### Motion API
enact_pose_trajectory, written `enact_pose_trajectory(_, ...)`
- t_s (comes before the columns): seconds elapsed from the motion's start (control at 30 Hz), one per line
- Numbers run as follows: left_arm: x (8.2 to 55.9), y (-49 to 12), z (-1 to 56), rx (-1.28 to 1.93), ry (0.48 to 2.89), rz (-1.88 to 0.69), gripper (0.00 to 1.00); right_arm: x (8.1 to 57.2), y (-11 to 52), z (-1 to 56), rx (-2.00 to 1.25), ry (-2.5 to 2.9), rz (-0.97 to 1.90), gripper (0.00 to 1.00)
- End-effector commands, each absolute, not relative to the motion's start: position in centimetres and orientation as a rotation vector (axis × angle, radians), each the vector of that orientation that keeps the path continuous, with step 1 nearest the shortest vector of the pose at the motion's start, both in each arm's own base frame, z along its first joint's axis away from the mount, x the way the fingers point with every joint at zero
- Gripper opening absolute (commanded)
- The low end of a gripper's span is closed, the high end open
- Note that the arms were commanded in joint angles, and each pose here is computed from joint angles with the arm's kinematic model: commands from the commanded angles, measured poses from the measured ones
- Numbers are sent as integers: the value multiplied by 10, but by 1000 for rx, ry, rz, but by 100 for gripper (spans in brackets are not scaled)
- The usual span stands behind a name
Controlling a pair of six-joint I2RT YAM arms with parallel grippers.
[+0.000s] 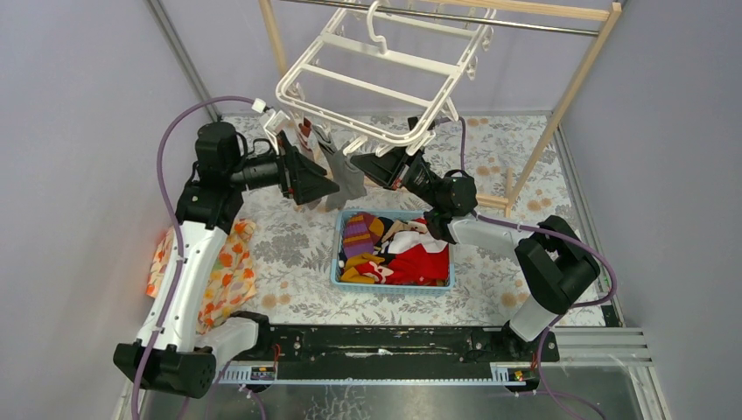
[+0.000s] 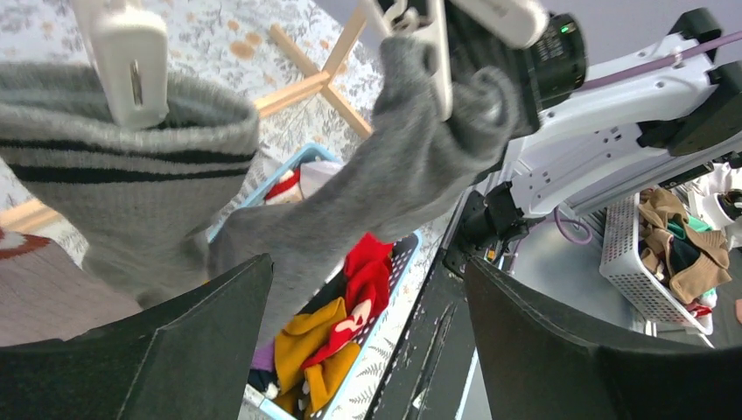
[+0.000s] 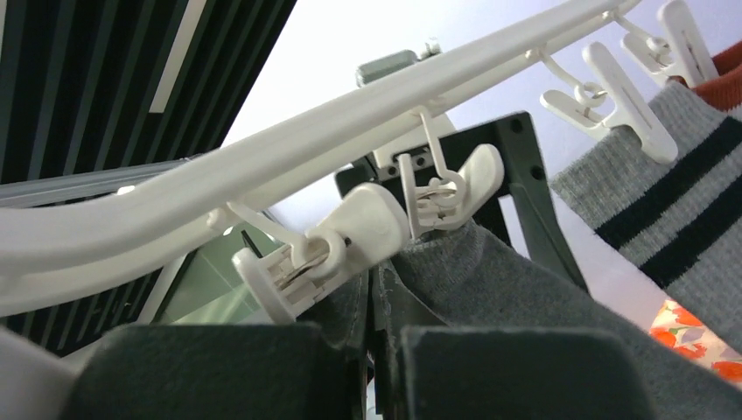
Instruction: Clip the socks to the hanger
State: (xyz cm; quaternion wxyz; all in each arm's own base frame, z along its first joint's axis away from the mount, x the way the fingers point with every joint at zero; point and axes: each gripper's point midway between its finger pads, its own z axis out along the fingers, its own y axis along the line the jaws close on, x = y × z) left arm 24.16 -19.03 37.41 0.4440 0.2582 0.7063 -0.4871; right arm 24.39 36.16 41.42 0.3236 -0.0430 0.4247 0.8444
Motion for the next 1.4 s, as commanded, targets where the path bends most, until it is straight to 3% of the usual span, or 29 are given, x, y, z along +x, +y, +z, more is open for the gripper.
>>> enact_pose_trajectory(0.0, 247, -190, 352, 680, 1762, -1182, 88, 225, 348, 450, -186, 923, 2217, 2)
enact_pose_trajectory(0.17, 244, -201, 344, 710, 1752, -1194, 89, 223, 361, 449, -180, 942, 2213, 1)
enact_pose_trajectory(0.27, 241, -210, 338, 736, 1753, -1162, 81, 221, 371, 451, -178, 952, 2219, 2)
enact_pose_trajectory(0.37, 246, -211, 336, 711, 1766, -1149, 52, 221, 375, 449, -170, 971, 2204, 7)
enact_pose_trajectory(0.57, 257, -200, 332, 633, 1772, -1028, 0, 230, 370, 429, -110, 1059, 2088, 34)
enact_pose_trajectory(0.77, 254, -195, 341, 628, 1764, -988, 0, 233, 359, 410, -141, 1130, 1915, 66)
enact_pose_trajectory(0.87, 256, -191, 346, 623, 1771, -954, 0, 234, 352, 392, -189, 1183, 1768, 74)
enact_pose_trajectory(1.03, 255, -191, 350, 619, 1774, -965, 0, 241, 333, 375, -193, 1216, 1545, 77)
enact_pose_trajectory(1.37, 250, -189, 351, 626, 1798, -959, 0, 252, 314, 406, -217, 1075, 1340, 77)
